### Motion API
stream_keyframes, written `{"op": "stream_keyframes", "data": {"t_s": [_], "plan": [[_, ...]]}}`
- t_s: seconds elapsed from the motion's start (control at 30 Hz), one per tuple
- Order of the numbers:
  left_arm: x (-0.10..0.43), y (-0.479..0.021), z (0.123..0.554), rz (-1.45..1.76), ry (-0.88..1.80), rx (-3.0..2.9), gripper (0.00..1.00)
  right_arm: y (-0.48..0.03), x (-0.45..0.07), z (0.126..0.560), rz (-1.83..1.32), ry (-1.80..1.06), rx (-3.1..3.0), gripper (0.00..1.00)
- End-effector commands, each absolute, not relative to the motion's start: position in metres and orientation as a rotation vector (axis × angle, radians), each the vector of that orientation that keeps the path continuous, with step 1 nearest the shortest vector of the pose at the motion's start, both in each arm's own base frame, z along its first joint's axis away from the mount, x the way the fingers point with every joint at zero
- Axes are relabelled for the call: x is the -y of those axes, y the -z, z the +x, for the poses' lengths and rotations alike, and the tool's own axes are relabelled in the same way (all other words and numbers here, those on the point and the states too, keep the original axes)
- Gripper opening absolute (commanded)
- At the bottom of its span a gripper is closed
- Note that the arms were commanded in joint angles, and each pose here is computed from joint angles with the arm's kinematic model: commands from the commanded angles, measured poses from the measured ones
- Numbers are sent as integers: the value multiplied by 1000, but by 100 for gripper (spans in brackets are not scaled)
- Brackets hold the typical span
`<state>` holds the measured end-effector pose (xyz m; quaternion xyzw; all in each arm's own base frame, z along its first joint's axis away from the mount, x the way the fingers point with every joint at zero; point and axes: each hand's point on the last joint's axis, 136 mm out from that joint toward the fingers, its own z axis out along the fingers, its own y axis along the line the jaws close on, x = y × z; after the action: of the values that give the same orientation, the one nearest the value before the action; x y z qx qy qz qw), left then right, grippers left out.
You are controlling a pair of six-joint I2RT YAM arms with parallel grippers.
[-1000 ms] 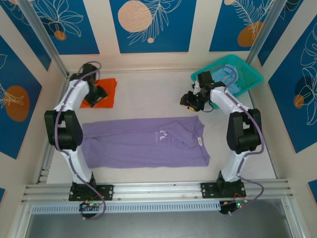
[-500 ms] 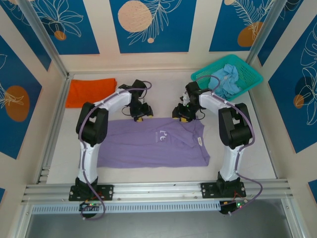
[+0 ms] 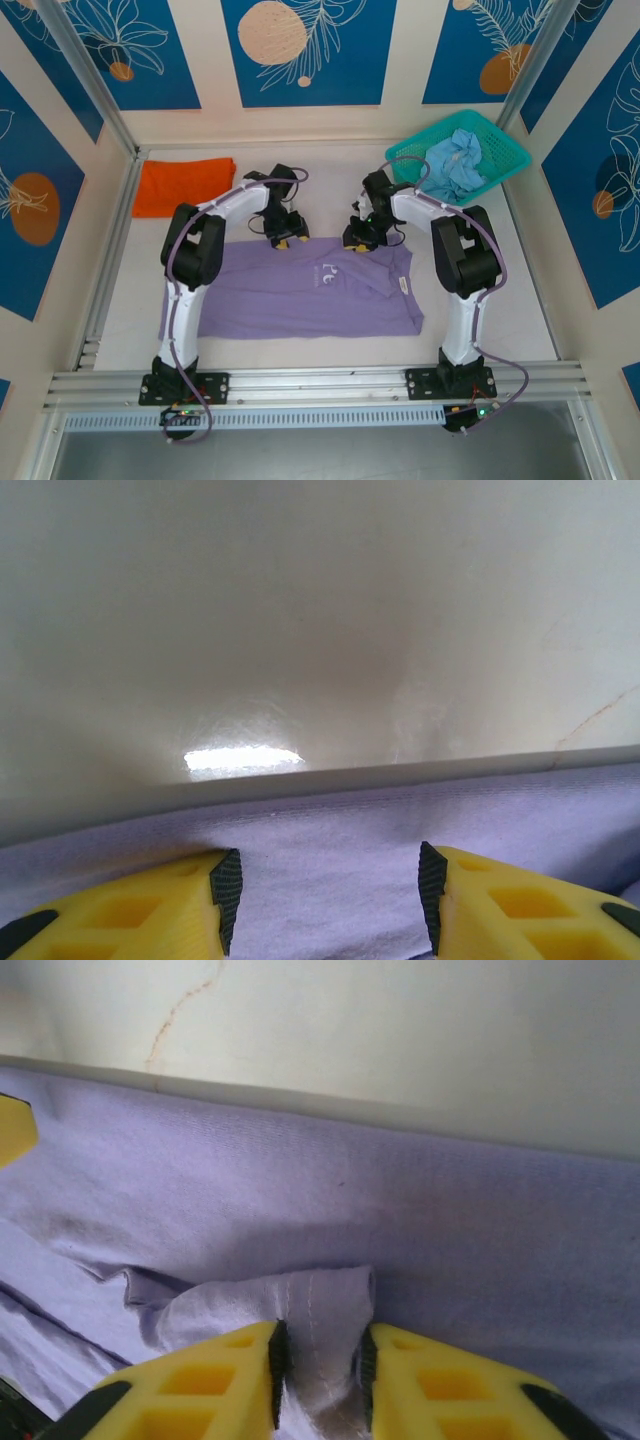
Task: Fold and stack the t-shirts
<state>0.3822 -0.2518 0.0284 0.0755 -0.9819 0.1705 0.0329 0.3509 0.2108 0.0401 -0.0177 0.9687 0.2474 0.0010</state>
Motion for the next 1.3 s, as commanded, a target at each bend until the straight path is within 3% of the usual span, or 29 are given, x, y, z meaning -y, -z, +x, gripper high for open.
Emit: {"op": "stream_keyframes", "data": {"t_s": [0.0, 0.1, 0.2, 0.57, 0.7, 0.83, 1.07, 1.27], "plan": [[251, -10, 377, 196, -466, 2994, 52, -48, -214, 342, -79, -817, -3045, 21], [248, -9, 377, 192, -441, 3001, 52, -56, -214, 337, -89, -813, -3039, 12], [245, -10, 378, 191, -416, 3012, 52, -66, -216, 328, -98, -789, -3046, 10], [236, -7, 380, 176, -350, 3040, 52, -74, -238, 252, -126, -728, -3231, 11], [237, -6, 382, 138, -350, 3051, 53, -60, -249, 215, -230, -679, -3311, 19], [235, -3, 382, 113, -335, 3045, 53, -83, -266, 191, -333, -804, -3275, 40], [238, -5, 385, 79, -350, 3046, 54, -124, -244, 227, -81, -994, -3057, 50], [239, -21, 389, 39, -362, 3067, 58, -82, -181, 274, 401, -678, -3158, 43]]}}
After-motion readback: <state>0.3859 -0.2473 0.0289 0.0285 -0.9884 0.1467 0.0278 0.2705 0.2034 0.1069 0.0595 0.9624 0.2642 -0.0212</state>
